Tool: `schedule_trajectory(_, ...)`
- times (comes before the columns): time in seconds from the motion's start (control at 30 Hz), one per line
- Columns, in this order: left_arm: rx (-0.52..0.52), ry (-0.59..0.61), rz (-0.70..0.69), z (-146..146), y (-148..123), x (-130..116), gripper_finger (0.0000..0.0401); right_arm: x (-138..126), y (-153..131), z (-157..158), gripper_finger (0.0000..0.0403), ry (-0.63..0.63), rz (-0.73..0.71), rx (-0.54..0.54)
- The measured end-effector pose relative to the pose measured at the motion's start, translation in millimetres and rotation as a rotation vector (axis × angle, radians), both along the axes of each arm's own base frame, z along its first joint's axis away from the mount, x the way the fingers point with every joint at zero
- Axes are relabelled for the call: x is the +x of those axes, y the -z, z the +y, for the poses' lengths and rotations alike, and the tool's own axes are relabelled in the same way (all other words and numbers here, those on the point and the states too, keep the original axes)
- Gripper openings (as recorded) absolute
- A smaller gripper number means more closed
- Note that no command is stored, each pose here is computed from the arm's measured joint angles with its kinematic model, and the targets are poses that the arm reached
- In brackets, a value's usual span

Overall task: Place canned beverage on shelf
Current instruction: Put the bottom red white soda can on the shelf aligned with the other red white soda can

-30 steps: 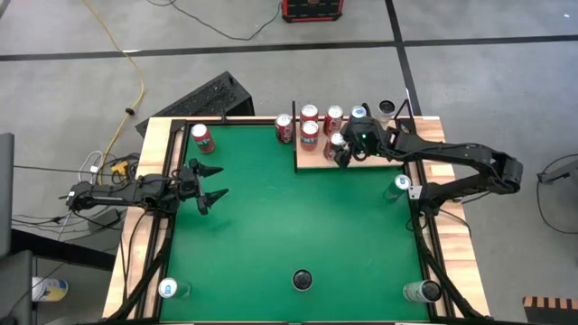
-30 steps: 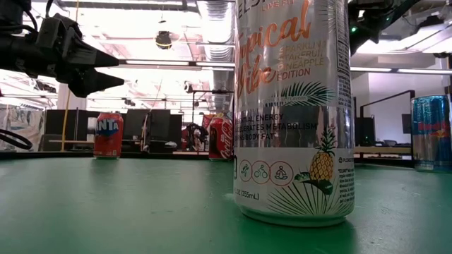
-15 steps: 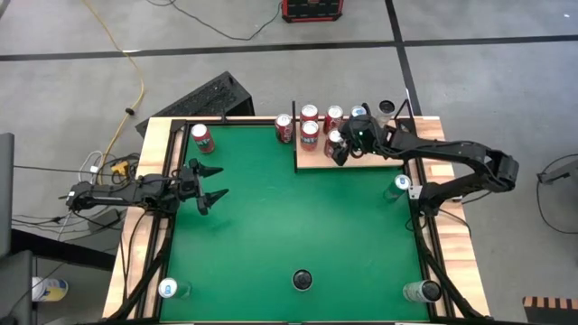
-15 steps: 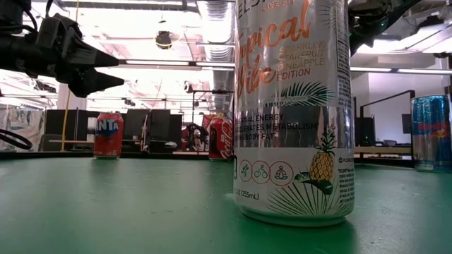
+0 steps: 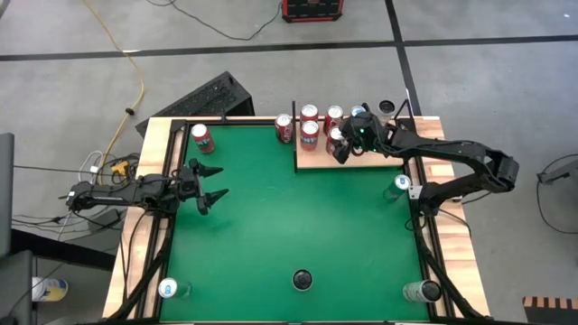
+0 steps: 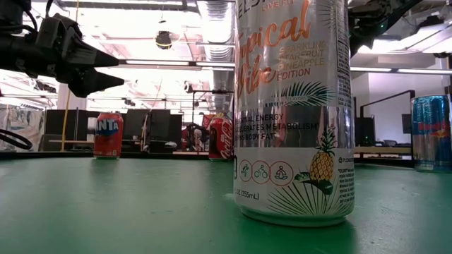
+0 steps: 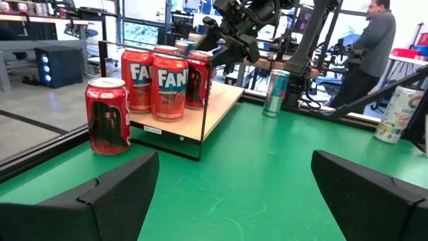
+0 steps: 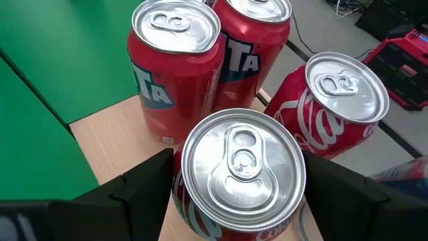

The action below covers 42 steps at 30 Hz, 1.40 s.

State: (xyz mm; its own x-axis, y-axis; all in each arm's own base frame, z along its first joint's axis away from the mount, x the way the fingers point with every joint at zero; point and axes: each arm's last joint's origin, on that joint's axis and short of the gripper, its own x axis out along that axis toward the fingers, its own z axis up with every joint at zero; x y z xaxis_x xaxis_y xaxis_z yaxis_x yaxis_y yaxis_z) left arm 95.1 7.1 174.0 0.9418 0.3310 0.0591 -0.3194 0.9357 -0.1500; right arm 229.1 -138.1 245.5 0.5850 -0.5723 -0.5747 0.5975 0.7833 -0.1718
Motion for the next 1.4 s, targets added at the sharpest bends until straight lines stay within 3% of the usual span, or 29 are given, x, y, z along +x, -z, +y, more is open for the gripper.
schedule_trajectory(0.3, 0.000, 0.000, 0.000, 0, 0, 0, 0.0377, 4, 3, -2, 0.0325, 0.004, -0.014, -0.001)
schedule_trajectory(0.7, 0.000, 0.000, 0.000, 0, 0, 0, 0.0377, 10, 12, -7, 0.0369, 0.000, -0.005, 0.015)
schedule_trajectory(1.3, 0.000, 0.000, 0.000, 0, 0, 0, 0.0377, 2, -3, -2, 0.0368, 0.016, -0.049, -0.009)
schedule_trajectory(1.4, 0.000, 0.000, 0.000, 0, 0, 0, 0.0377, 1, -17, 1, 0.0368, 0.008, -0.084, -0.030)
